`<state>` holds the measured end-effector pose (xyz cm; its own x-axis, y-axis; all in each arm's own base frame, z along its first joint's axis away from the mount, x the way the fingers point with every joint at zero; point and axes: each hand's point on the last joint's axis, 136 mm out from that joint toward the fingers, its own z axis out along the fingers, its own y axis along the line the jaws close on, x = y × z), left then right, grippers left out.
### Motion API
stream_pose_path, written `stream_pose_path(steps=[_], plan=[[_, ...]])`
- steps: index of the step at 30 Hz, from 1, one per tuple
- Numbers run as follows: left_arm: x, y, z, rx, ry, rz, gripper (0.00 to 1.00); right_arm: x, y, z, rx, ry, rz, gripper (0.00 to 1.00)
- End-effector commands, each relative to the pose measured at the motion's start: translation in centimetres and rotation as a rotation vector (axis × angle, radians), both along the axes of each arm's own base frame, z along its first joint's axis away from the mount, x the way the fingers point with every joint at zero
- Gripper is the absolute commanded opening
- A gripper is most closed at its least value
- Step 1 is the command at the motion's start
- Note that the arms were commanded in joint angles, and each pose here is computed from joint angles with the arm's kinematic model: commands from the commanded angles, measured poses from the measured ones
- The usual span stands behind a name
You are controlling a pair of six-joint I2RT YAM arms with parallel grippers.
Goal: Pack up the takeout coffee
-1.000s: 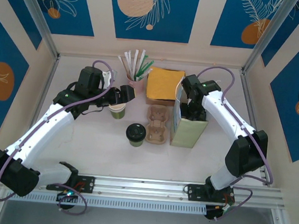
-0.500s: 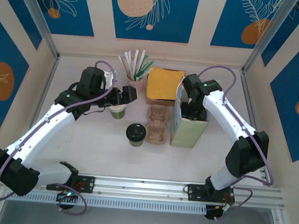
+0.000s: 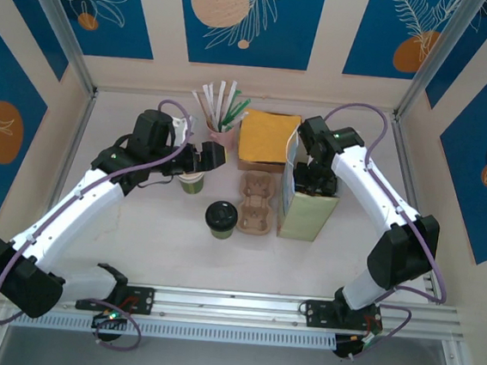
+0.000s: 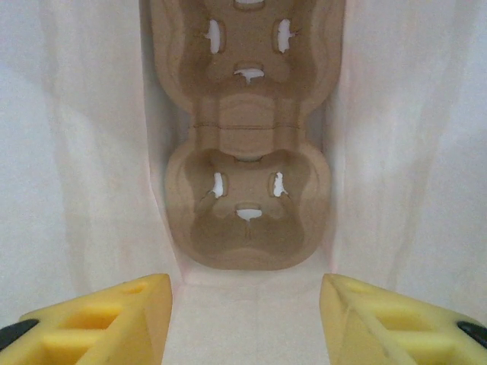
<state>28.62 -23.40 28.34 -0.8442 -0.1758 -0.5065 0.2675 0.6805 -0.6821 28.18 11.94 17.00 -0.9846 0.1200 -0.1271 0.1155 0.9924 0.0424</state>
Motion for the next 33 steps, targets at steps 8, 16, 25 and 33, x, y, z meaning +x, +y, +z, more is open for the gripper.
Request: stream_pose_path(steps=[8, 16, 25, 33], plan=[[-0.4, -0.7, 1.0, -0.010, -0.038, -0.038, 1.00, 0.1, -0.4, 2.4, 0.012, -0.053, -0.032, 0.54], [-0.6, -0.8, 1.0, -0.008, -0.039, -0.038, 1.00, 0.4, -0.6, 3.8, 0.017, -0.103, -0.039, 0.54], [-1.0, -1.0, 1.2, -0.005, -0.044, -0.043, 1.00, 1.1, -0.6, 5.0, 0.025, -0.149, -0.036, 0.53], [-1.1, -1.3, 1.5, -0.002, -0.052, -0.048, 1.00, 1.2, -0.7, 5.7, 0.029, -0.177, -0.032, 0.53]])
